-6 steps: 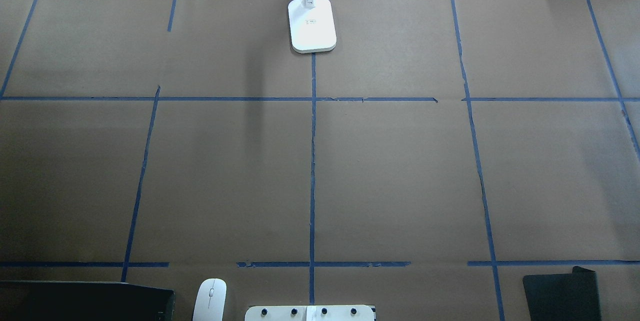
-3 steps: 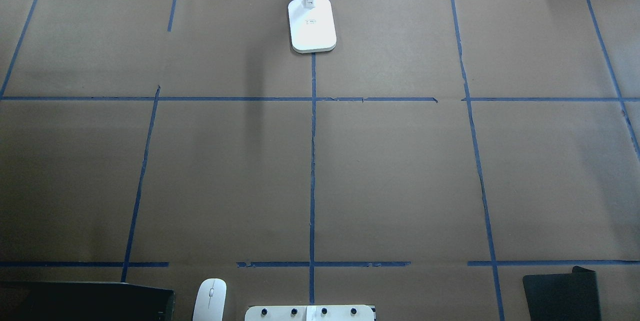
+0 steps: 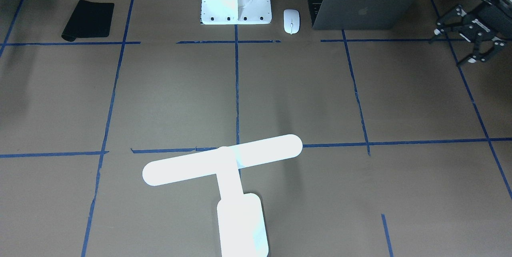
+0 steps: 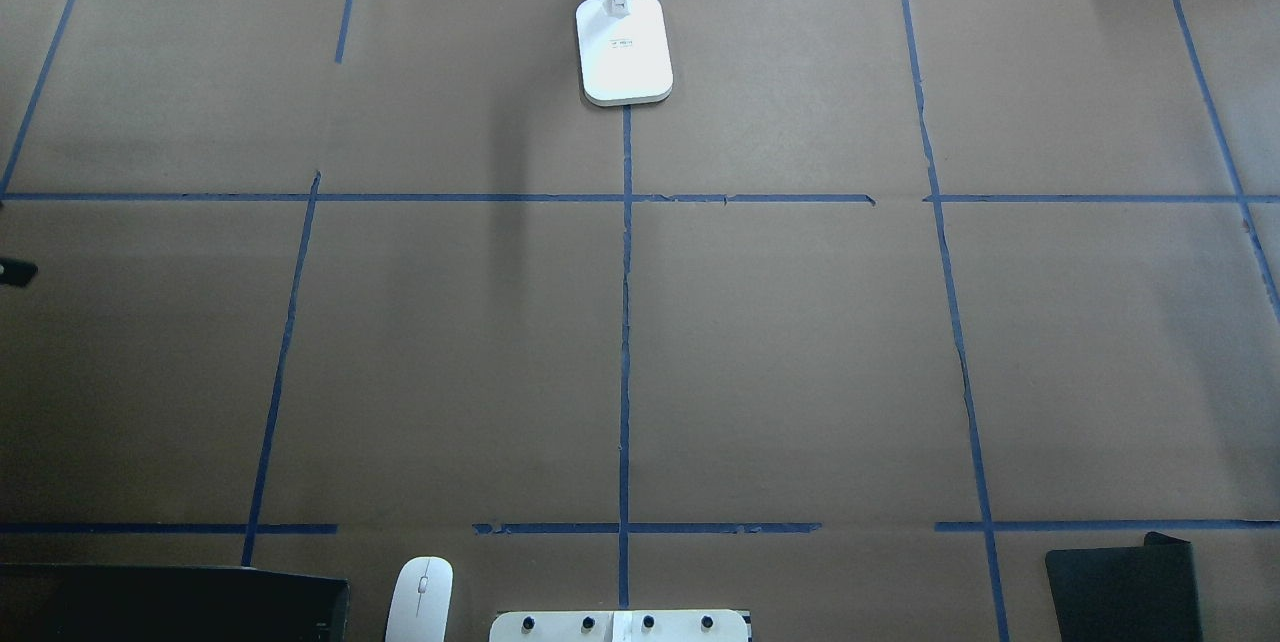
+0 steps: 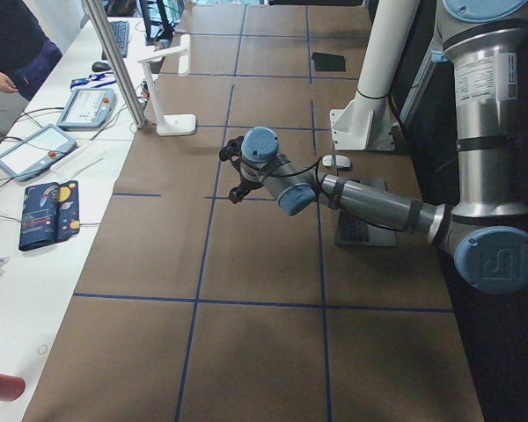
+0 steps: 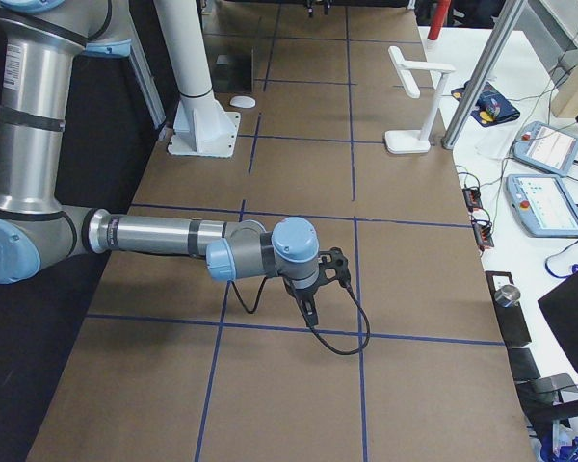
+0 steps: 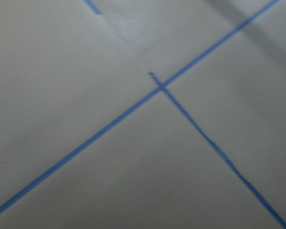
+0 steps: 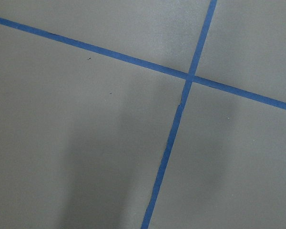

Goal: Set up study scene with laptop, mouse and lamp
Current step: 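Reach the left gripper to the grey laptop near the robot and grasp it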

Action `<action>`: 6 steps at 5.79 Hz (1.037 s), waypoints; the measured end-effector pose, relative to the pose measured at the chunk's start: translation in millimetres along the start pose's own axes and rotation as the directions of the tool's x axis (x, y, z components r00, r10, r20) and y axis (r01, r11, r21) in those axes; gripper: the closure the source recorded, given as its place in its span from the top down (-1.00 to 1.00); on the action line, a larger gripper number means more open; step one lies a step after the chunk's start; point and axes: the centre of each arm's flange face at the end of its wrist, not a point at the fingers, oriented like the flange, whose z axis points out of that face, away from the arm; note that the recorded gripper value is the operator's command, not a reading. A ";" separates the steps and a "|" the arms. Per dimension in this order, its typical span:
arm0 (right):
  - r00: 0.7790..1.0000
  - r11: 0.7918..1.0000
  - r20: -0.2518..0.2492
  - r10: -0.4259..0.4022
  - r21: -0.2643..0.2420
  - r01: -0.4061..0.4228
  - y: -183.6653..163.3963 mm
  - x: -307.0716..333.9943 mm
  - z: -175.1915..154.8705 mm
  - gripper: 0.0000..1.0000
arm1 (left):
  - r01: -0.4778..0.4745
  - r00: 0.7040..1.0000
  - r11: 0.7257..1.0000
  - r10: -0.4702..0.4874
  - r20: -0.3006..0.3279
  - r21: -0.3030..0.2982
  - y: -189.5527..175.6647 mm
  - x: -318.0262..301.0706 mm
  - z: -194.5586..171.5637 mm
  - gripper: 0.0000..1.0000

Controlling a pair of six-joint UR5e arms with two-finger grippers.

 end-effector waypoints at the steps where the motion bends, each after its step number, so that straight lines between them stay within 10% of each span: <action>1: 1.000 1.000 0.000 0.000 0.000 0.000 0.1 0.0 0.0 1.00 | -0.072 0.995 0.997 0.072 -0.063 -0.007 -0.5 48.7 2.1 0.99; 6: 1.000 1.000 0.001 0.000 0.002 0.000 -0.2 -0.8 -0.7 1.00 | -0.388 0.889 0.919 0.353 -0.293 -0.068 38.1 155.3 16.5 0.95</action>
